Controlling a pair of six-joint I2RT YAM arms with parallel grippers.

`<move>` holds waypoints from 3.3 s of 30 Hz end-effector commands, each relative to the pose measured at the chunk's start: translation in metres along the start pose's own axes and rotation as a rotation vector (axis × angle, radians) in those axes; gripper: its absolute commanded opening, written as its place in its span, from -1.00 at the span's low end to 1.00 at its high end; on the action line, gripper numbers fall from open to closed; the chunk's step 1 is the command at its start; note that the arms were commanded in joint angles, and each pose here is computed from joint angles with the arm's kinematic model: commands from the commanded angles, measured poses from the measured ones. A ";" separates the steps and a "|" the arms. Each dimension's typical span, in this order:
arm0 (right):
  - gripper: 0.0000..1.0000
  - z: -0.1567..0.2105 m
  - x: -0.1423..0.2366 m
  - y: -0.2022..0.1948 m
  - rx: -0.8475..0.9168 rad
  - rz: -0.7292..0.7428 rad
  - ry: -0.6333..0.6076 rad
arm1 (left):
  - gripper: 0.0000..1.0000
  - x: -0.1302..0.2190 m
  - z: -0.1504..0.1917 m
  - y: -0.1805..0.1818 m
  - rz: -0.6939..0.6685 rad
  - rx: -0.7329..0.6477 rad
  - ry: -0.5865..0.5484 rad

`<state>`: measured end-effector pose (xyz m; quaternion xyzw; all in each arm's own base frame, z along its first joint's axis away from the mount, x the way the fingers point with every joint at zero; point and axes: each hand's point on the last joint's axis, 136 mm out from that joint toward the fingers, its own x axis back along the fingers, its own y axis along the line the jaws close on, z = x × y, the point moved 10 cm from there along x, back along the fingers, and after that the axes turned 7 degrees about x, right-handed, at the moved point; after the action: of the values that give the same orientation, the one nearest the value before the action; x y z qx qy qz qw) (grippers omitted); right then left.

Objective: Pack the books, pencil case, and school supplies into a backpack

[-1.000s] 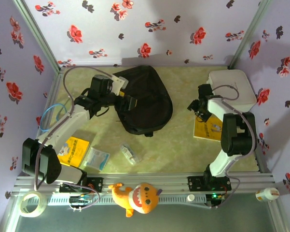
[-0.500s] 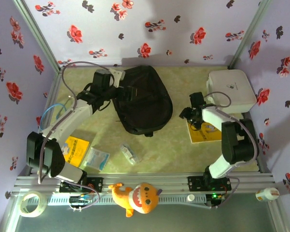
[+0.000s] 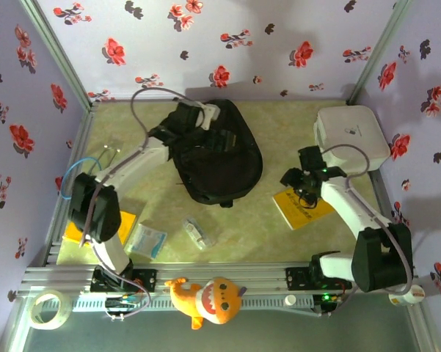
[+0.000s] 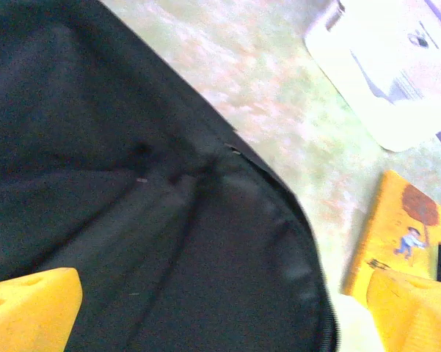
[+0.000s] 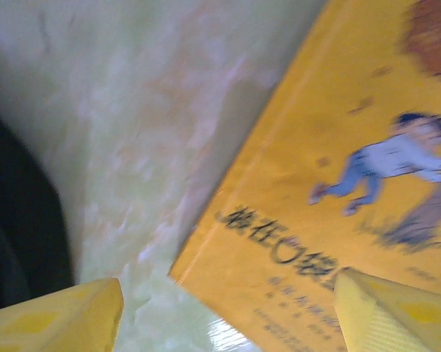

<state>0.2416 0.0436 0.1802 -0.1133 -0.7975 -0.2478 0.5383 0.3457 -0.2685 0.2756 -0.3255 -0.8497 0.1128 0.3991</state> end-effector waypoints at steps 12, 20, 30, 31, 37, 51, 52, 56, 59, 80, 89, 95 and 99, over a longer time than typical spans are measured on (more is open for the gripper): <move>0.54 0.025 -0.013 -0.081 -0.330 0.127 0.025 | 0.92 -0.097 0.066 -0.109 0.031 -0.187 0.303; 0.22 0.027 -0.029 -0.082 -0.346 0.093 0.064 | 0.69 -0.132 0.094 -0.133 0.046 -0.244 0.401; -0.18 0.027 -0.038 -0.081 -0.327 0.070 0.079 | 0.32 -0.174 0.121 -0.123 0.031 -0.210 0.522; -0.19 0.027 -0.039 -0.081 -0.324 0.066 0.085 | 0.29 -0.177 0.124 -0.121 0.021 -0.198 0.532; -0.25 0.029 -0.044 -0.081 -0.322 0.054 0.098 | 0.19 -0.187 0.133 -0.114 0.010 -0.145 0.554; -0.31 0.026 -0.056 -0.070 -0.318 -0.087 0.144 | 0.24 -0.203 0.147 -0.109 0.020 -0.095 0.618; -0.31 0.025 -0.057 -0.068 -0.318 -0.106 0.138 | 0.24 -0.203 0.147 -0.109 0.028 -0.091 0.623; -0.30 0.022 -0.057 -0.064 -0.329 -0.158 0.131 | 0.19 -0.200 0.144 -0.113 0.073 -0.072 0.650; -0.30 0.023 -0.058 -0.064 -0.332 -0.156 0.130 | 0.17 -0.186 0.123 -0.119 0.152 -0.020 0.644; -0.30 0.012 -0.063 -0.043 -0.329 -0.310 0.083 | -0.27 -0.140 0.087 -0.139 0.276 0.058 0.551; -0.31 0.008 -0.067 -0.035 -0.306 -0.303 0.085 | -0.31 -0.141 0.090 -0.127 0.163 0.026 0.545; -0.29 0.009 -0.067 -0.035 -0.295 -0.294 0.083 | -0.55 -0.140 0.090 -0.126 0.152 0.027 0.549; -0.24 0.007 -0.065 -0.034 -0.284 -0.279 0.070 | -0.93 -0.135 0.084 -0.124 0.136 0.012 0.531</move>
<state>0.2353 0.0131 0.1064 -0.1044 -0.7367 -0.4352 0.5070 0.3000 -0.4432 0.1746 -0.3732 -0.6978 0.0603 0.6084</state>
